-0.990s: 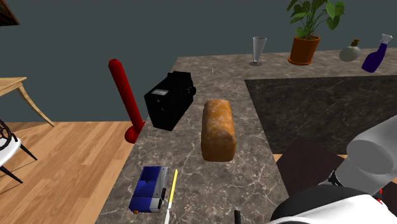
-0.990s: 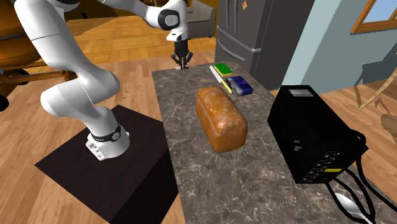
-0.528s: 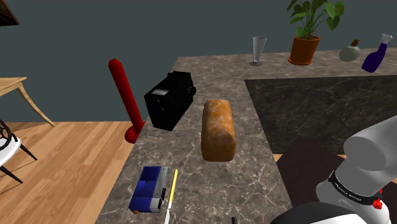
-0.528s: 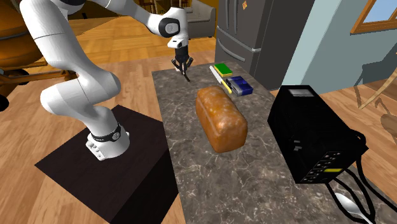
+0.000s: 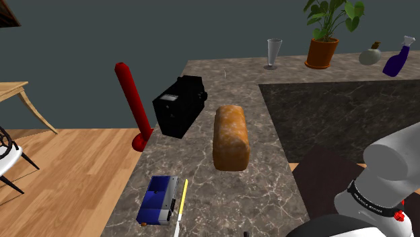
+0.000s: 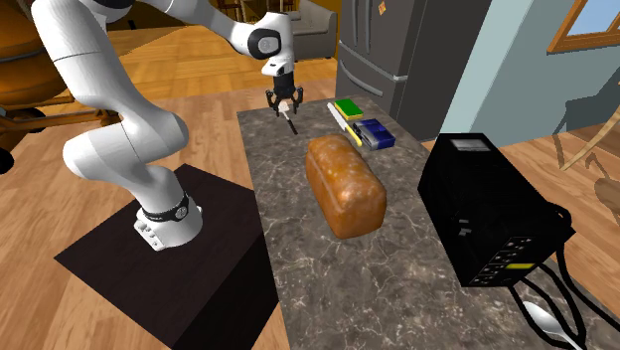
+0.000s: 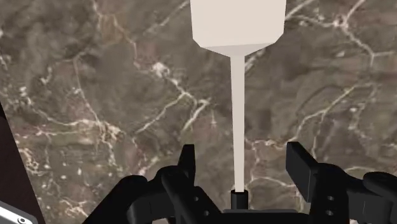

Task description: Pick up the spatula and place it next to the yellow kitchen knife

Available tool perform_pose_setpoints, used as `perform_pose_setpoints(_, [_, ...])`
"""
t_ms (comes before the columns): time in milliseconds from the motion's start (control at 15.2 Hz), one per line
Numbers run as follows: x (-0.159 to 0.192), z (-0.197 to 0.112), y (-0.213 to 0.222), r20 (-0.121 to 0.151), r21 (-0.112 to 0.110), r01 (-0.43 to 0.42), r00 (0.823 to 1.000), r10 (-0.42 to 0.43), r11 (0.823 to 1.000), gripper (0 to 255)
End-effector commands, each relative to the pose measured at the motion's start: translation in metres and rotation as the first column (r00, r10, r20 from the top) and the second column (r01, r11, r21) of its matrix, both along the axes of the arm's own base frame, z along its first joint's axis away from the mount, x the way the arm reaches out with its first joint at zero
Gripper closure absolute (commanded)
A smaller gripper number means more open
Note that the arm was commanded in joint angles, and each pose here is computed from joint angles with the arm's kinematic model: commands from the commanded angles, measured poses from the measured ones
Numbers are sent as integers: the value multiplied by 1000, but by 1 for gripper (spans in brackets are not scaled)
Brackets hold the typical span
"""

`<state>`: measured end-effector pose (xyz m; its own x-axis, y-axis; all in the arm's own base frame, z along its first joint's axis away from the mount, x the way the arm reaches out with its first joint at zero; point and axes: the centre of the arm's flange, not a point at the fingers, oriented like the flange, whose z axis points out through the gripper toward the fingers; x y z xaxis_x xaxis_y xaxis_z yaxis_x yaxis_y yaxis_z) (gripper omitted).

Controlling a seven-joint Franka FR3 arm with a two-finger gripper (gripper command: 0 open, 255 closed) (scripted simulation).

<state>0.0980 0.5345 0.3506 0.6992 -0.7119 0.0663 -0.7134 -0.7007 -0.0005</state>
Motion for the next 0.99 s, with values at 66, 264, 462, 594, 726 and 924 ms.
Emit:
perform_pose_setpoints(66, [0, 0, 0, 0, 0, 0, 1000, 0, 1000, 0])
perform_pose_setpoints(264, [-1, 13, 1, 0, 0, 0, 1000, 0, 1000, 0])
perform_pose_setpoints(462, [-2, 50, 2, 0, 0, 0, 1000, 0, 1000, 0])
perform_pose_setpoints(594, [-2, 50, 2, 0, 0, 0, 1000, 0, 1000, 0])
perform_pose_setpoints(726, [-2, 50, 2, 0, 0, 0, 1000, 0, 1000, 0])
perform_pose_setpoints(924, [-2, 50, 2, 0, 0, 0, 1000, 0, 1000, 0])
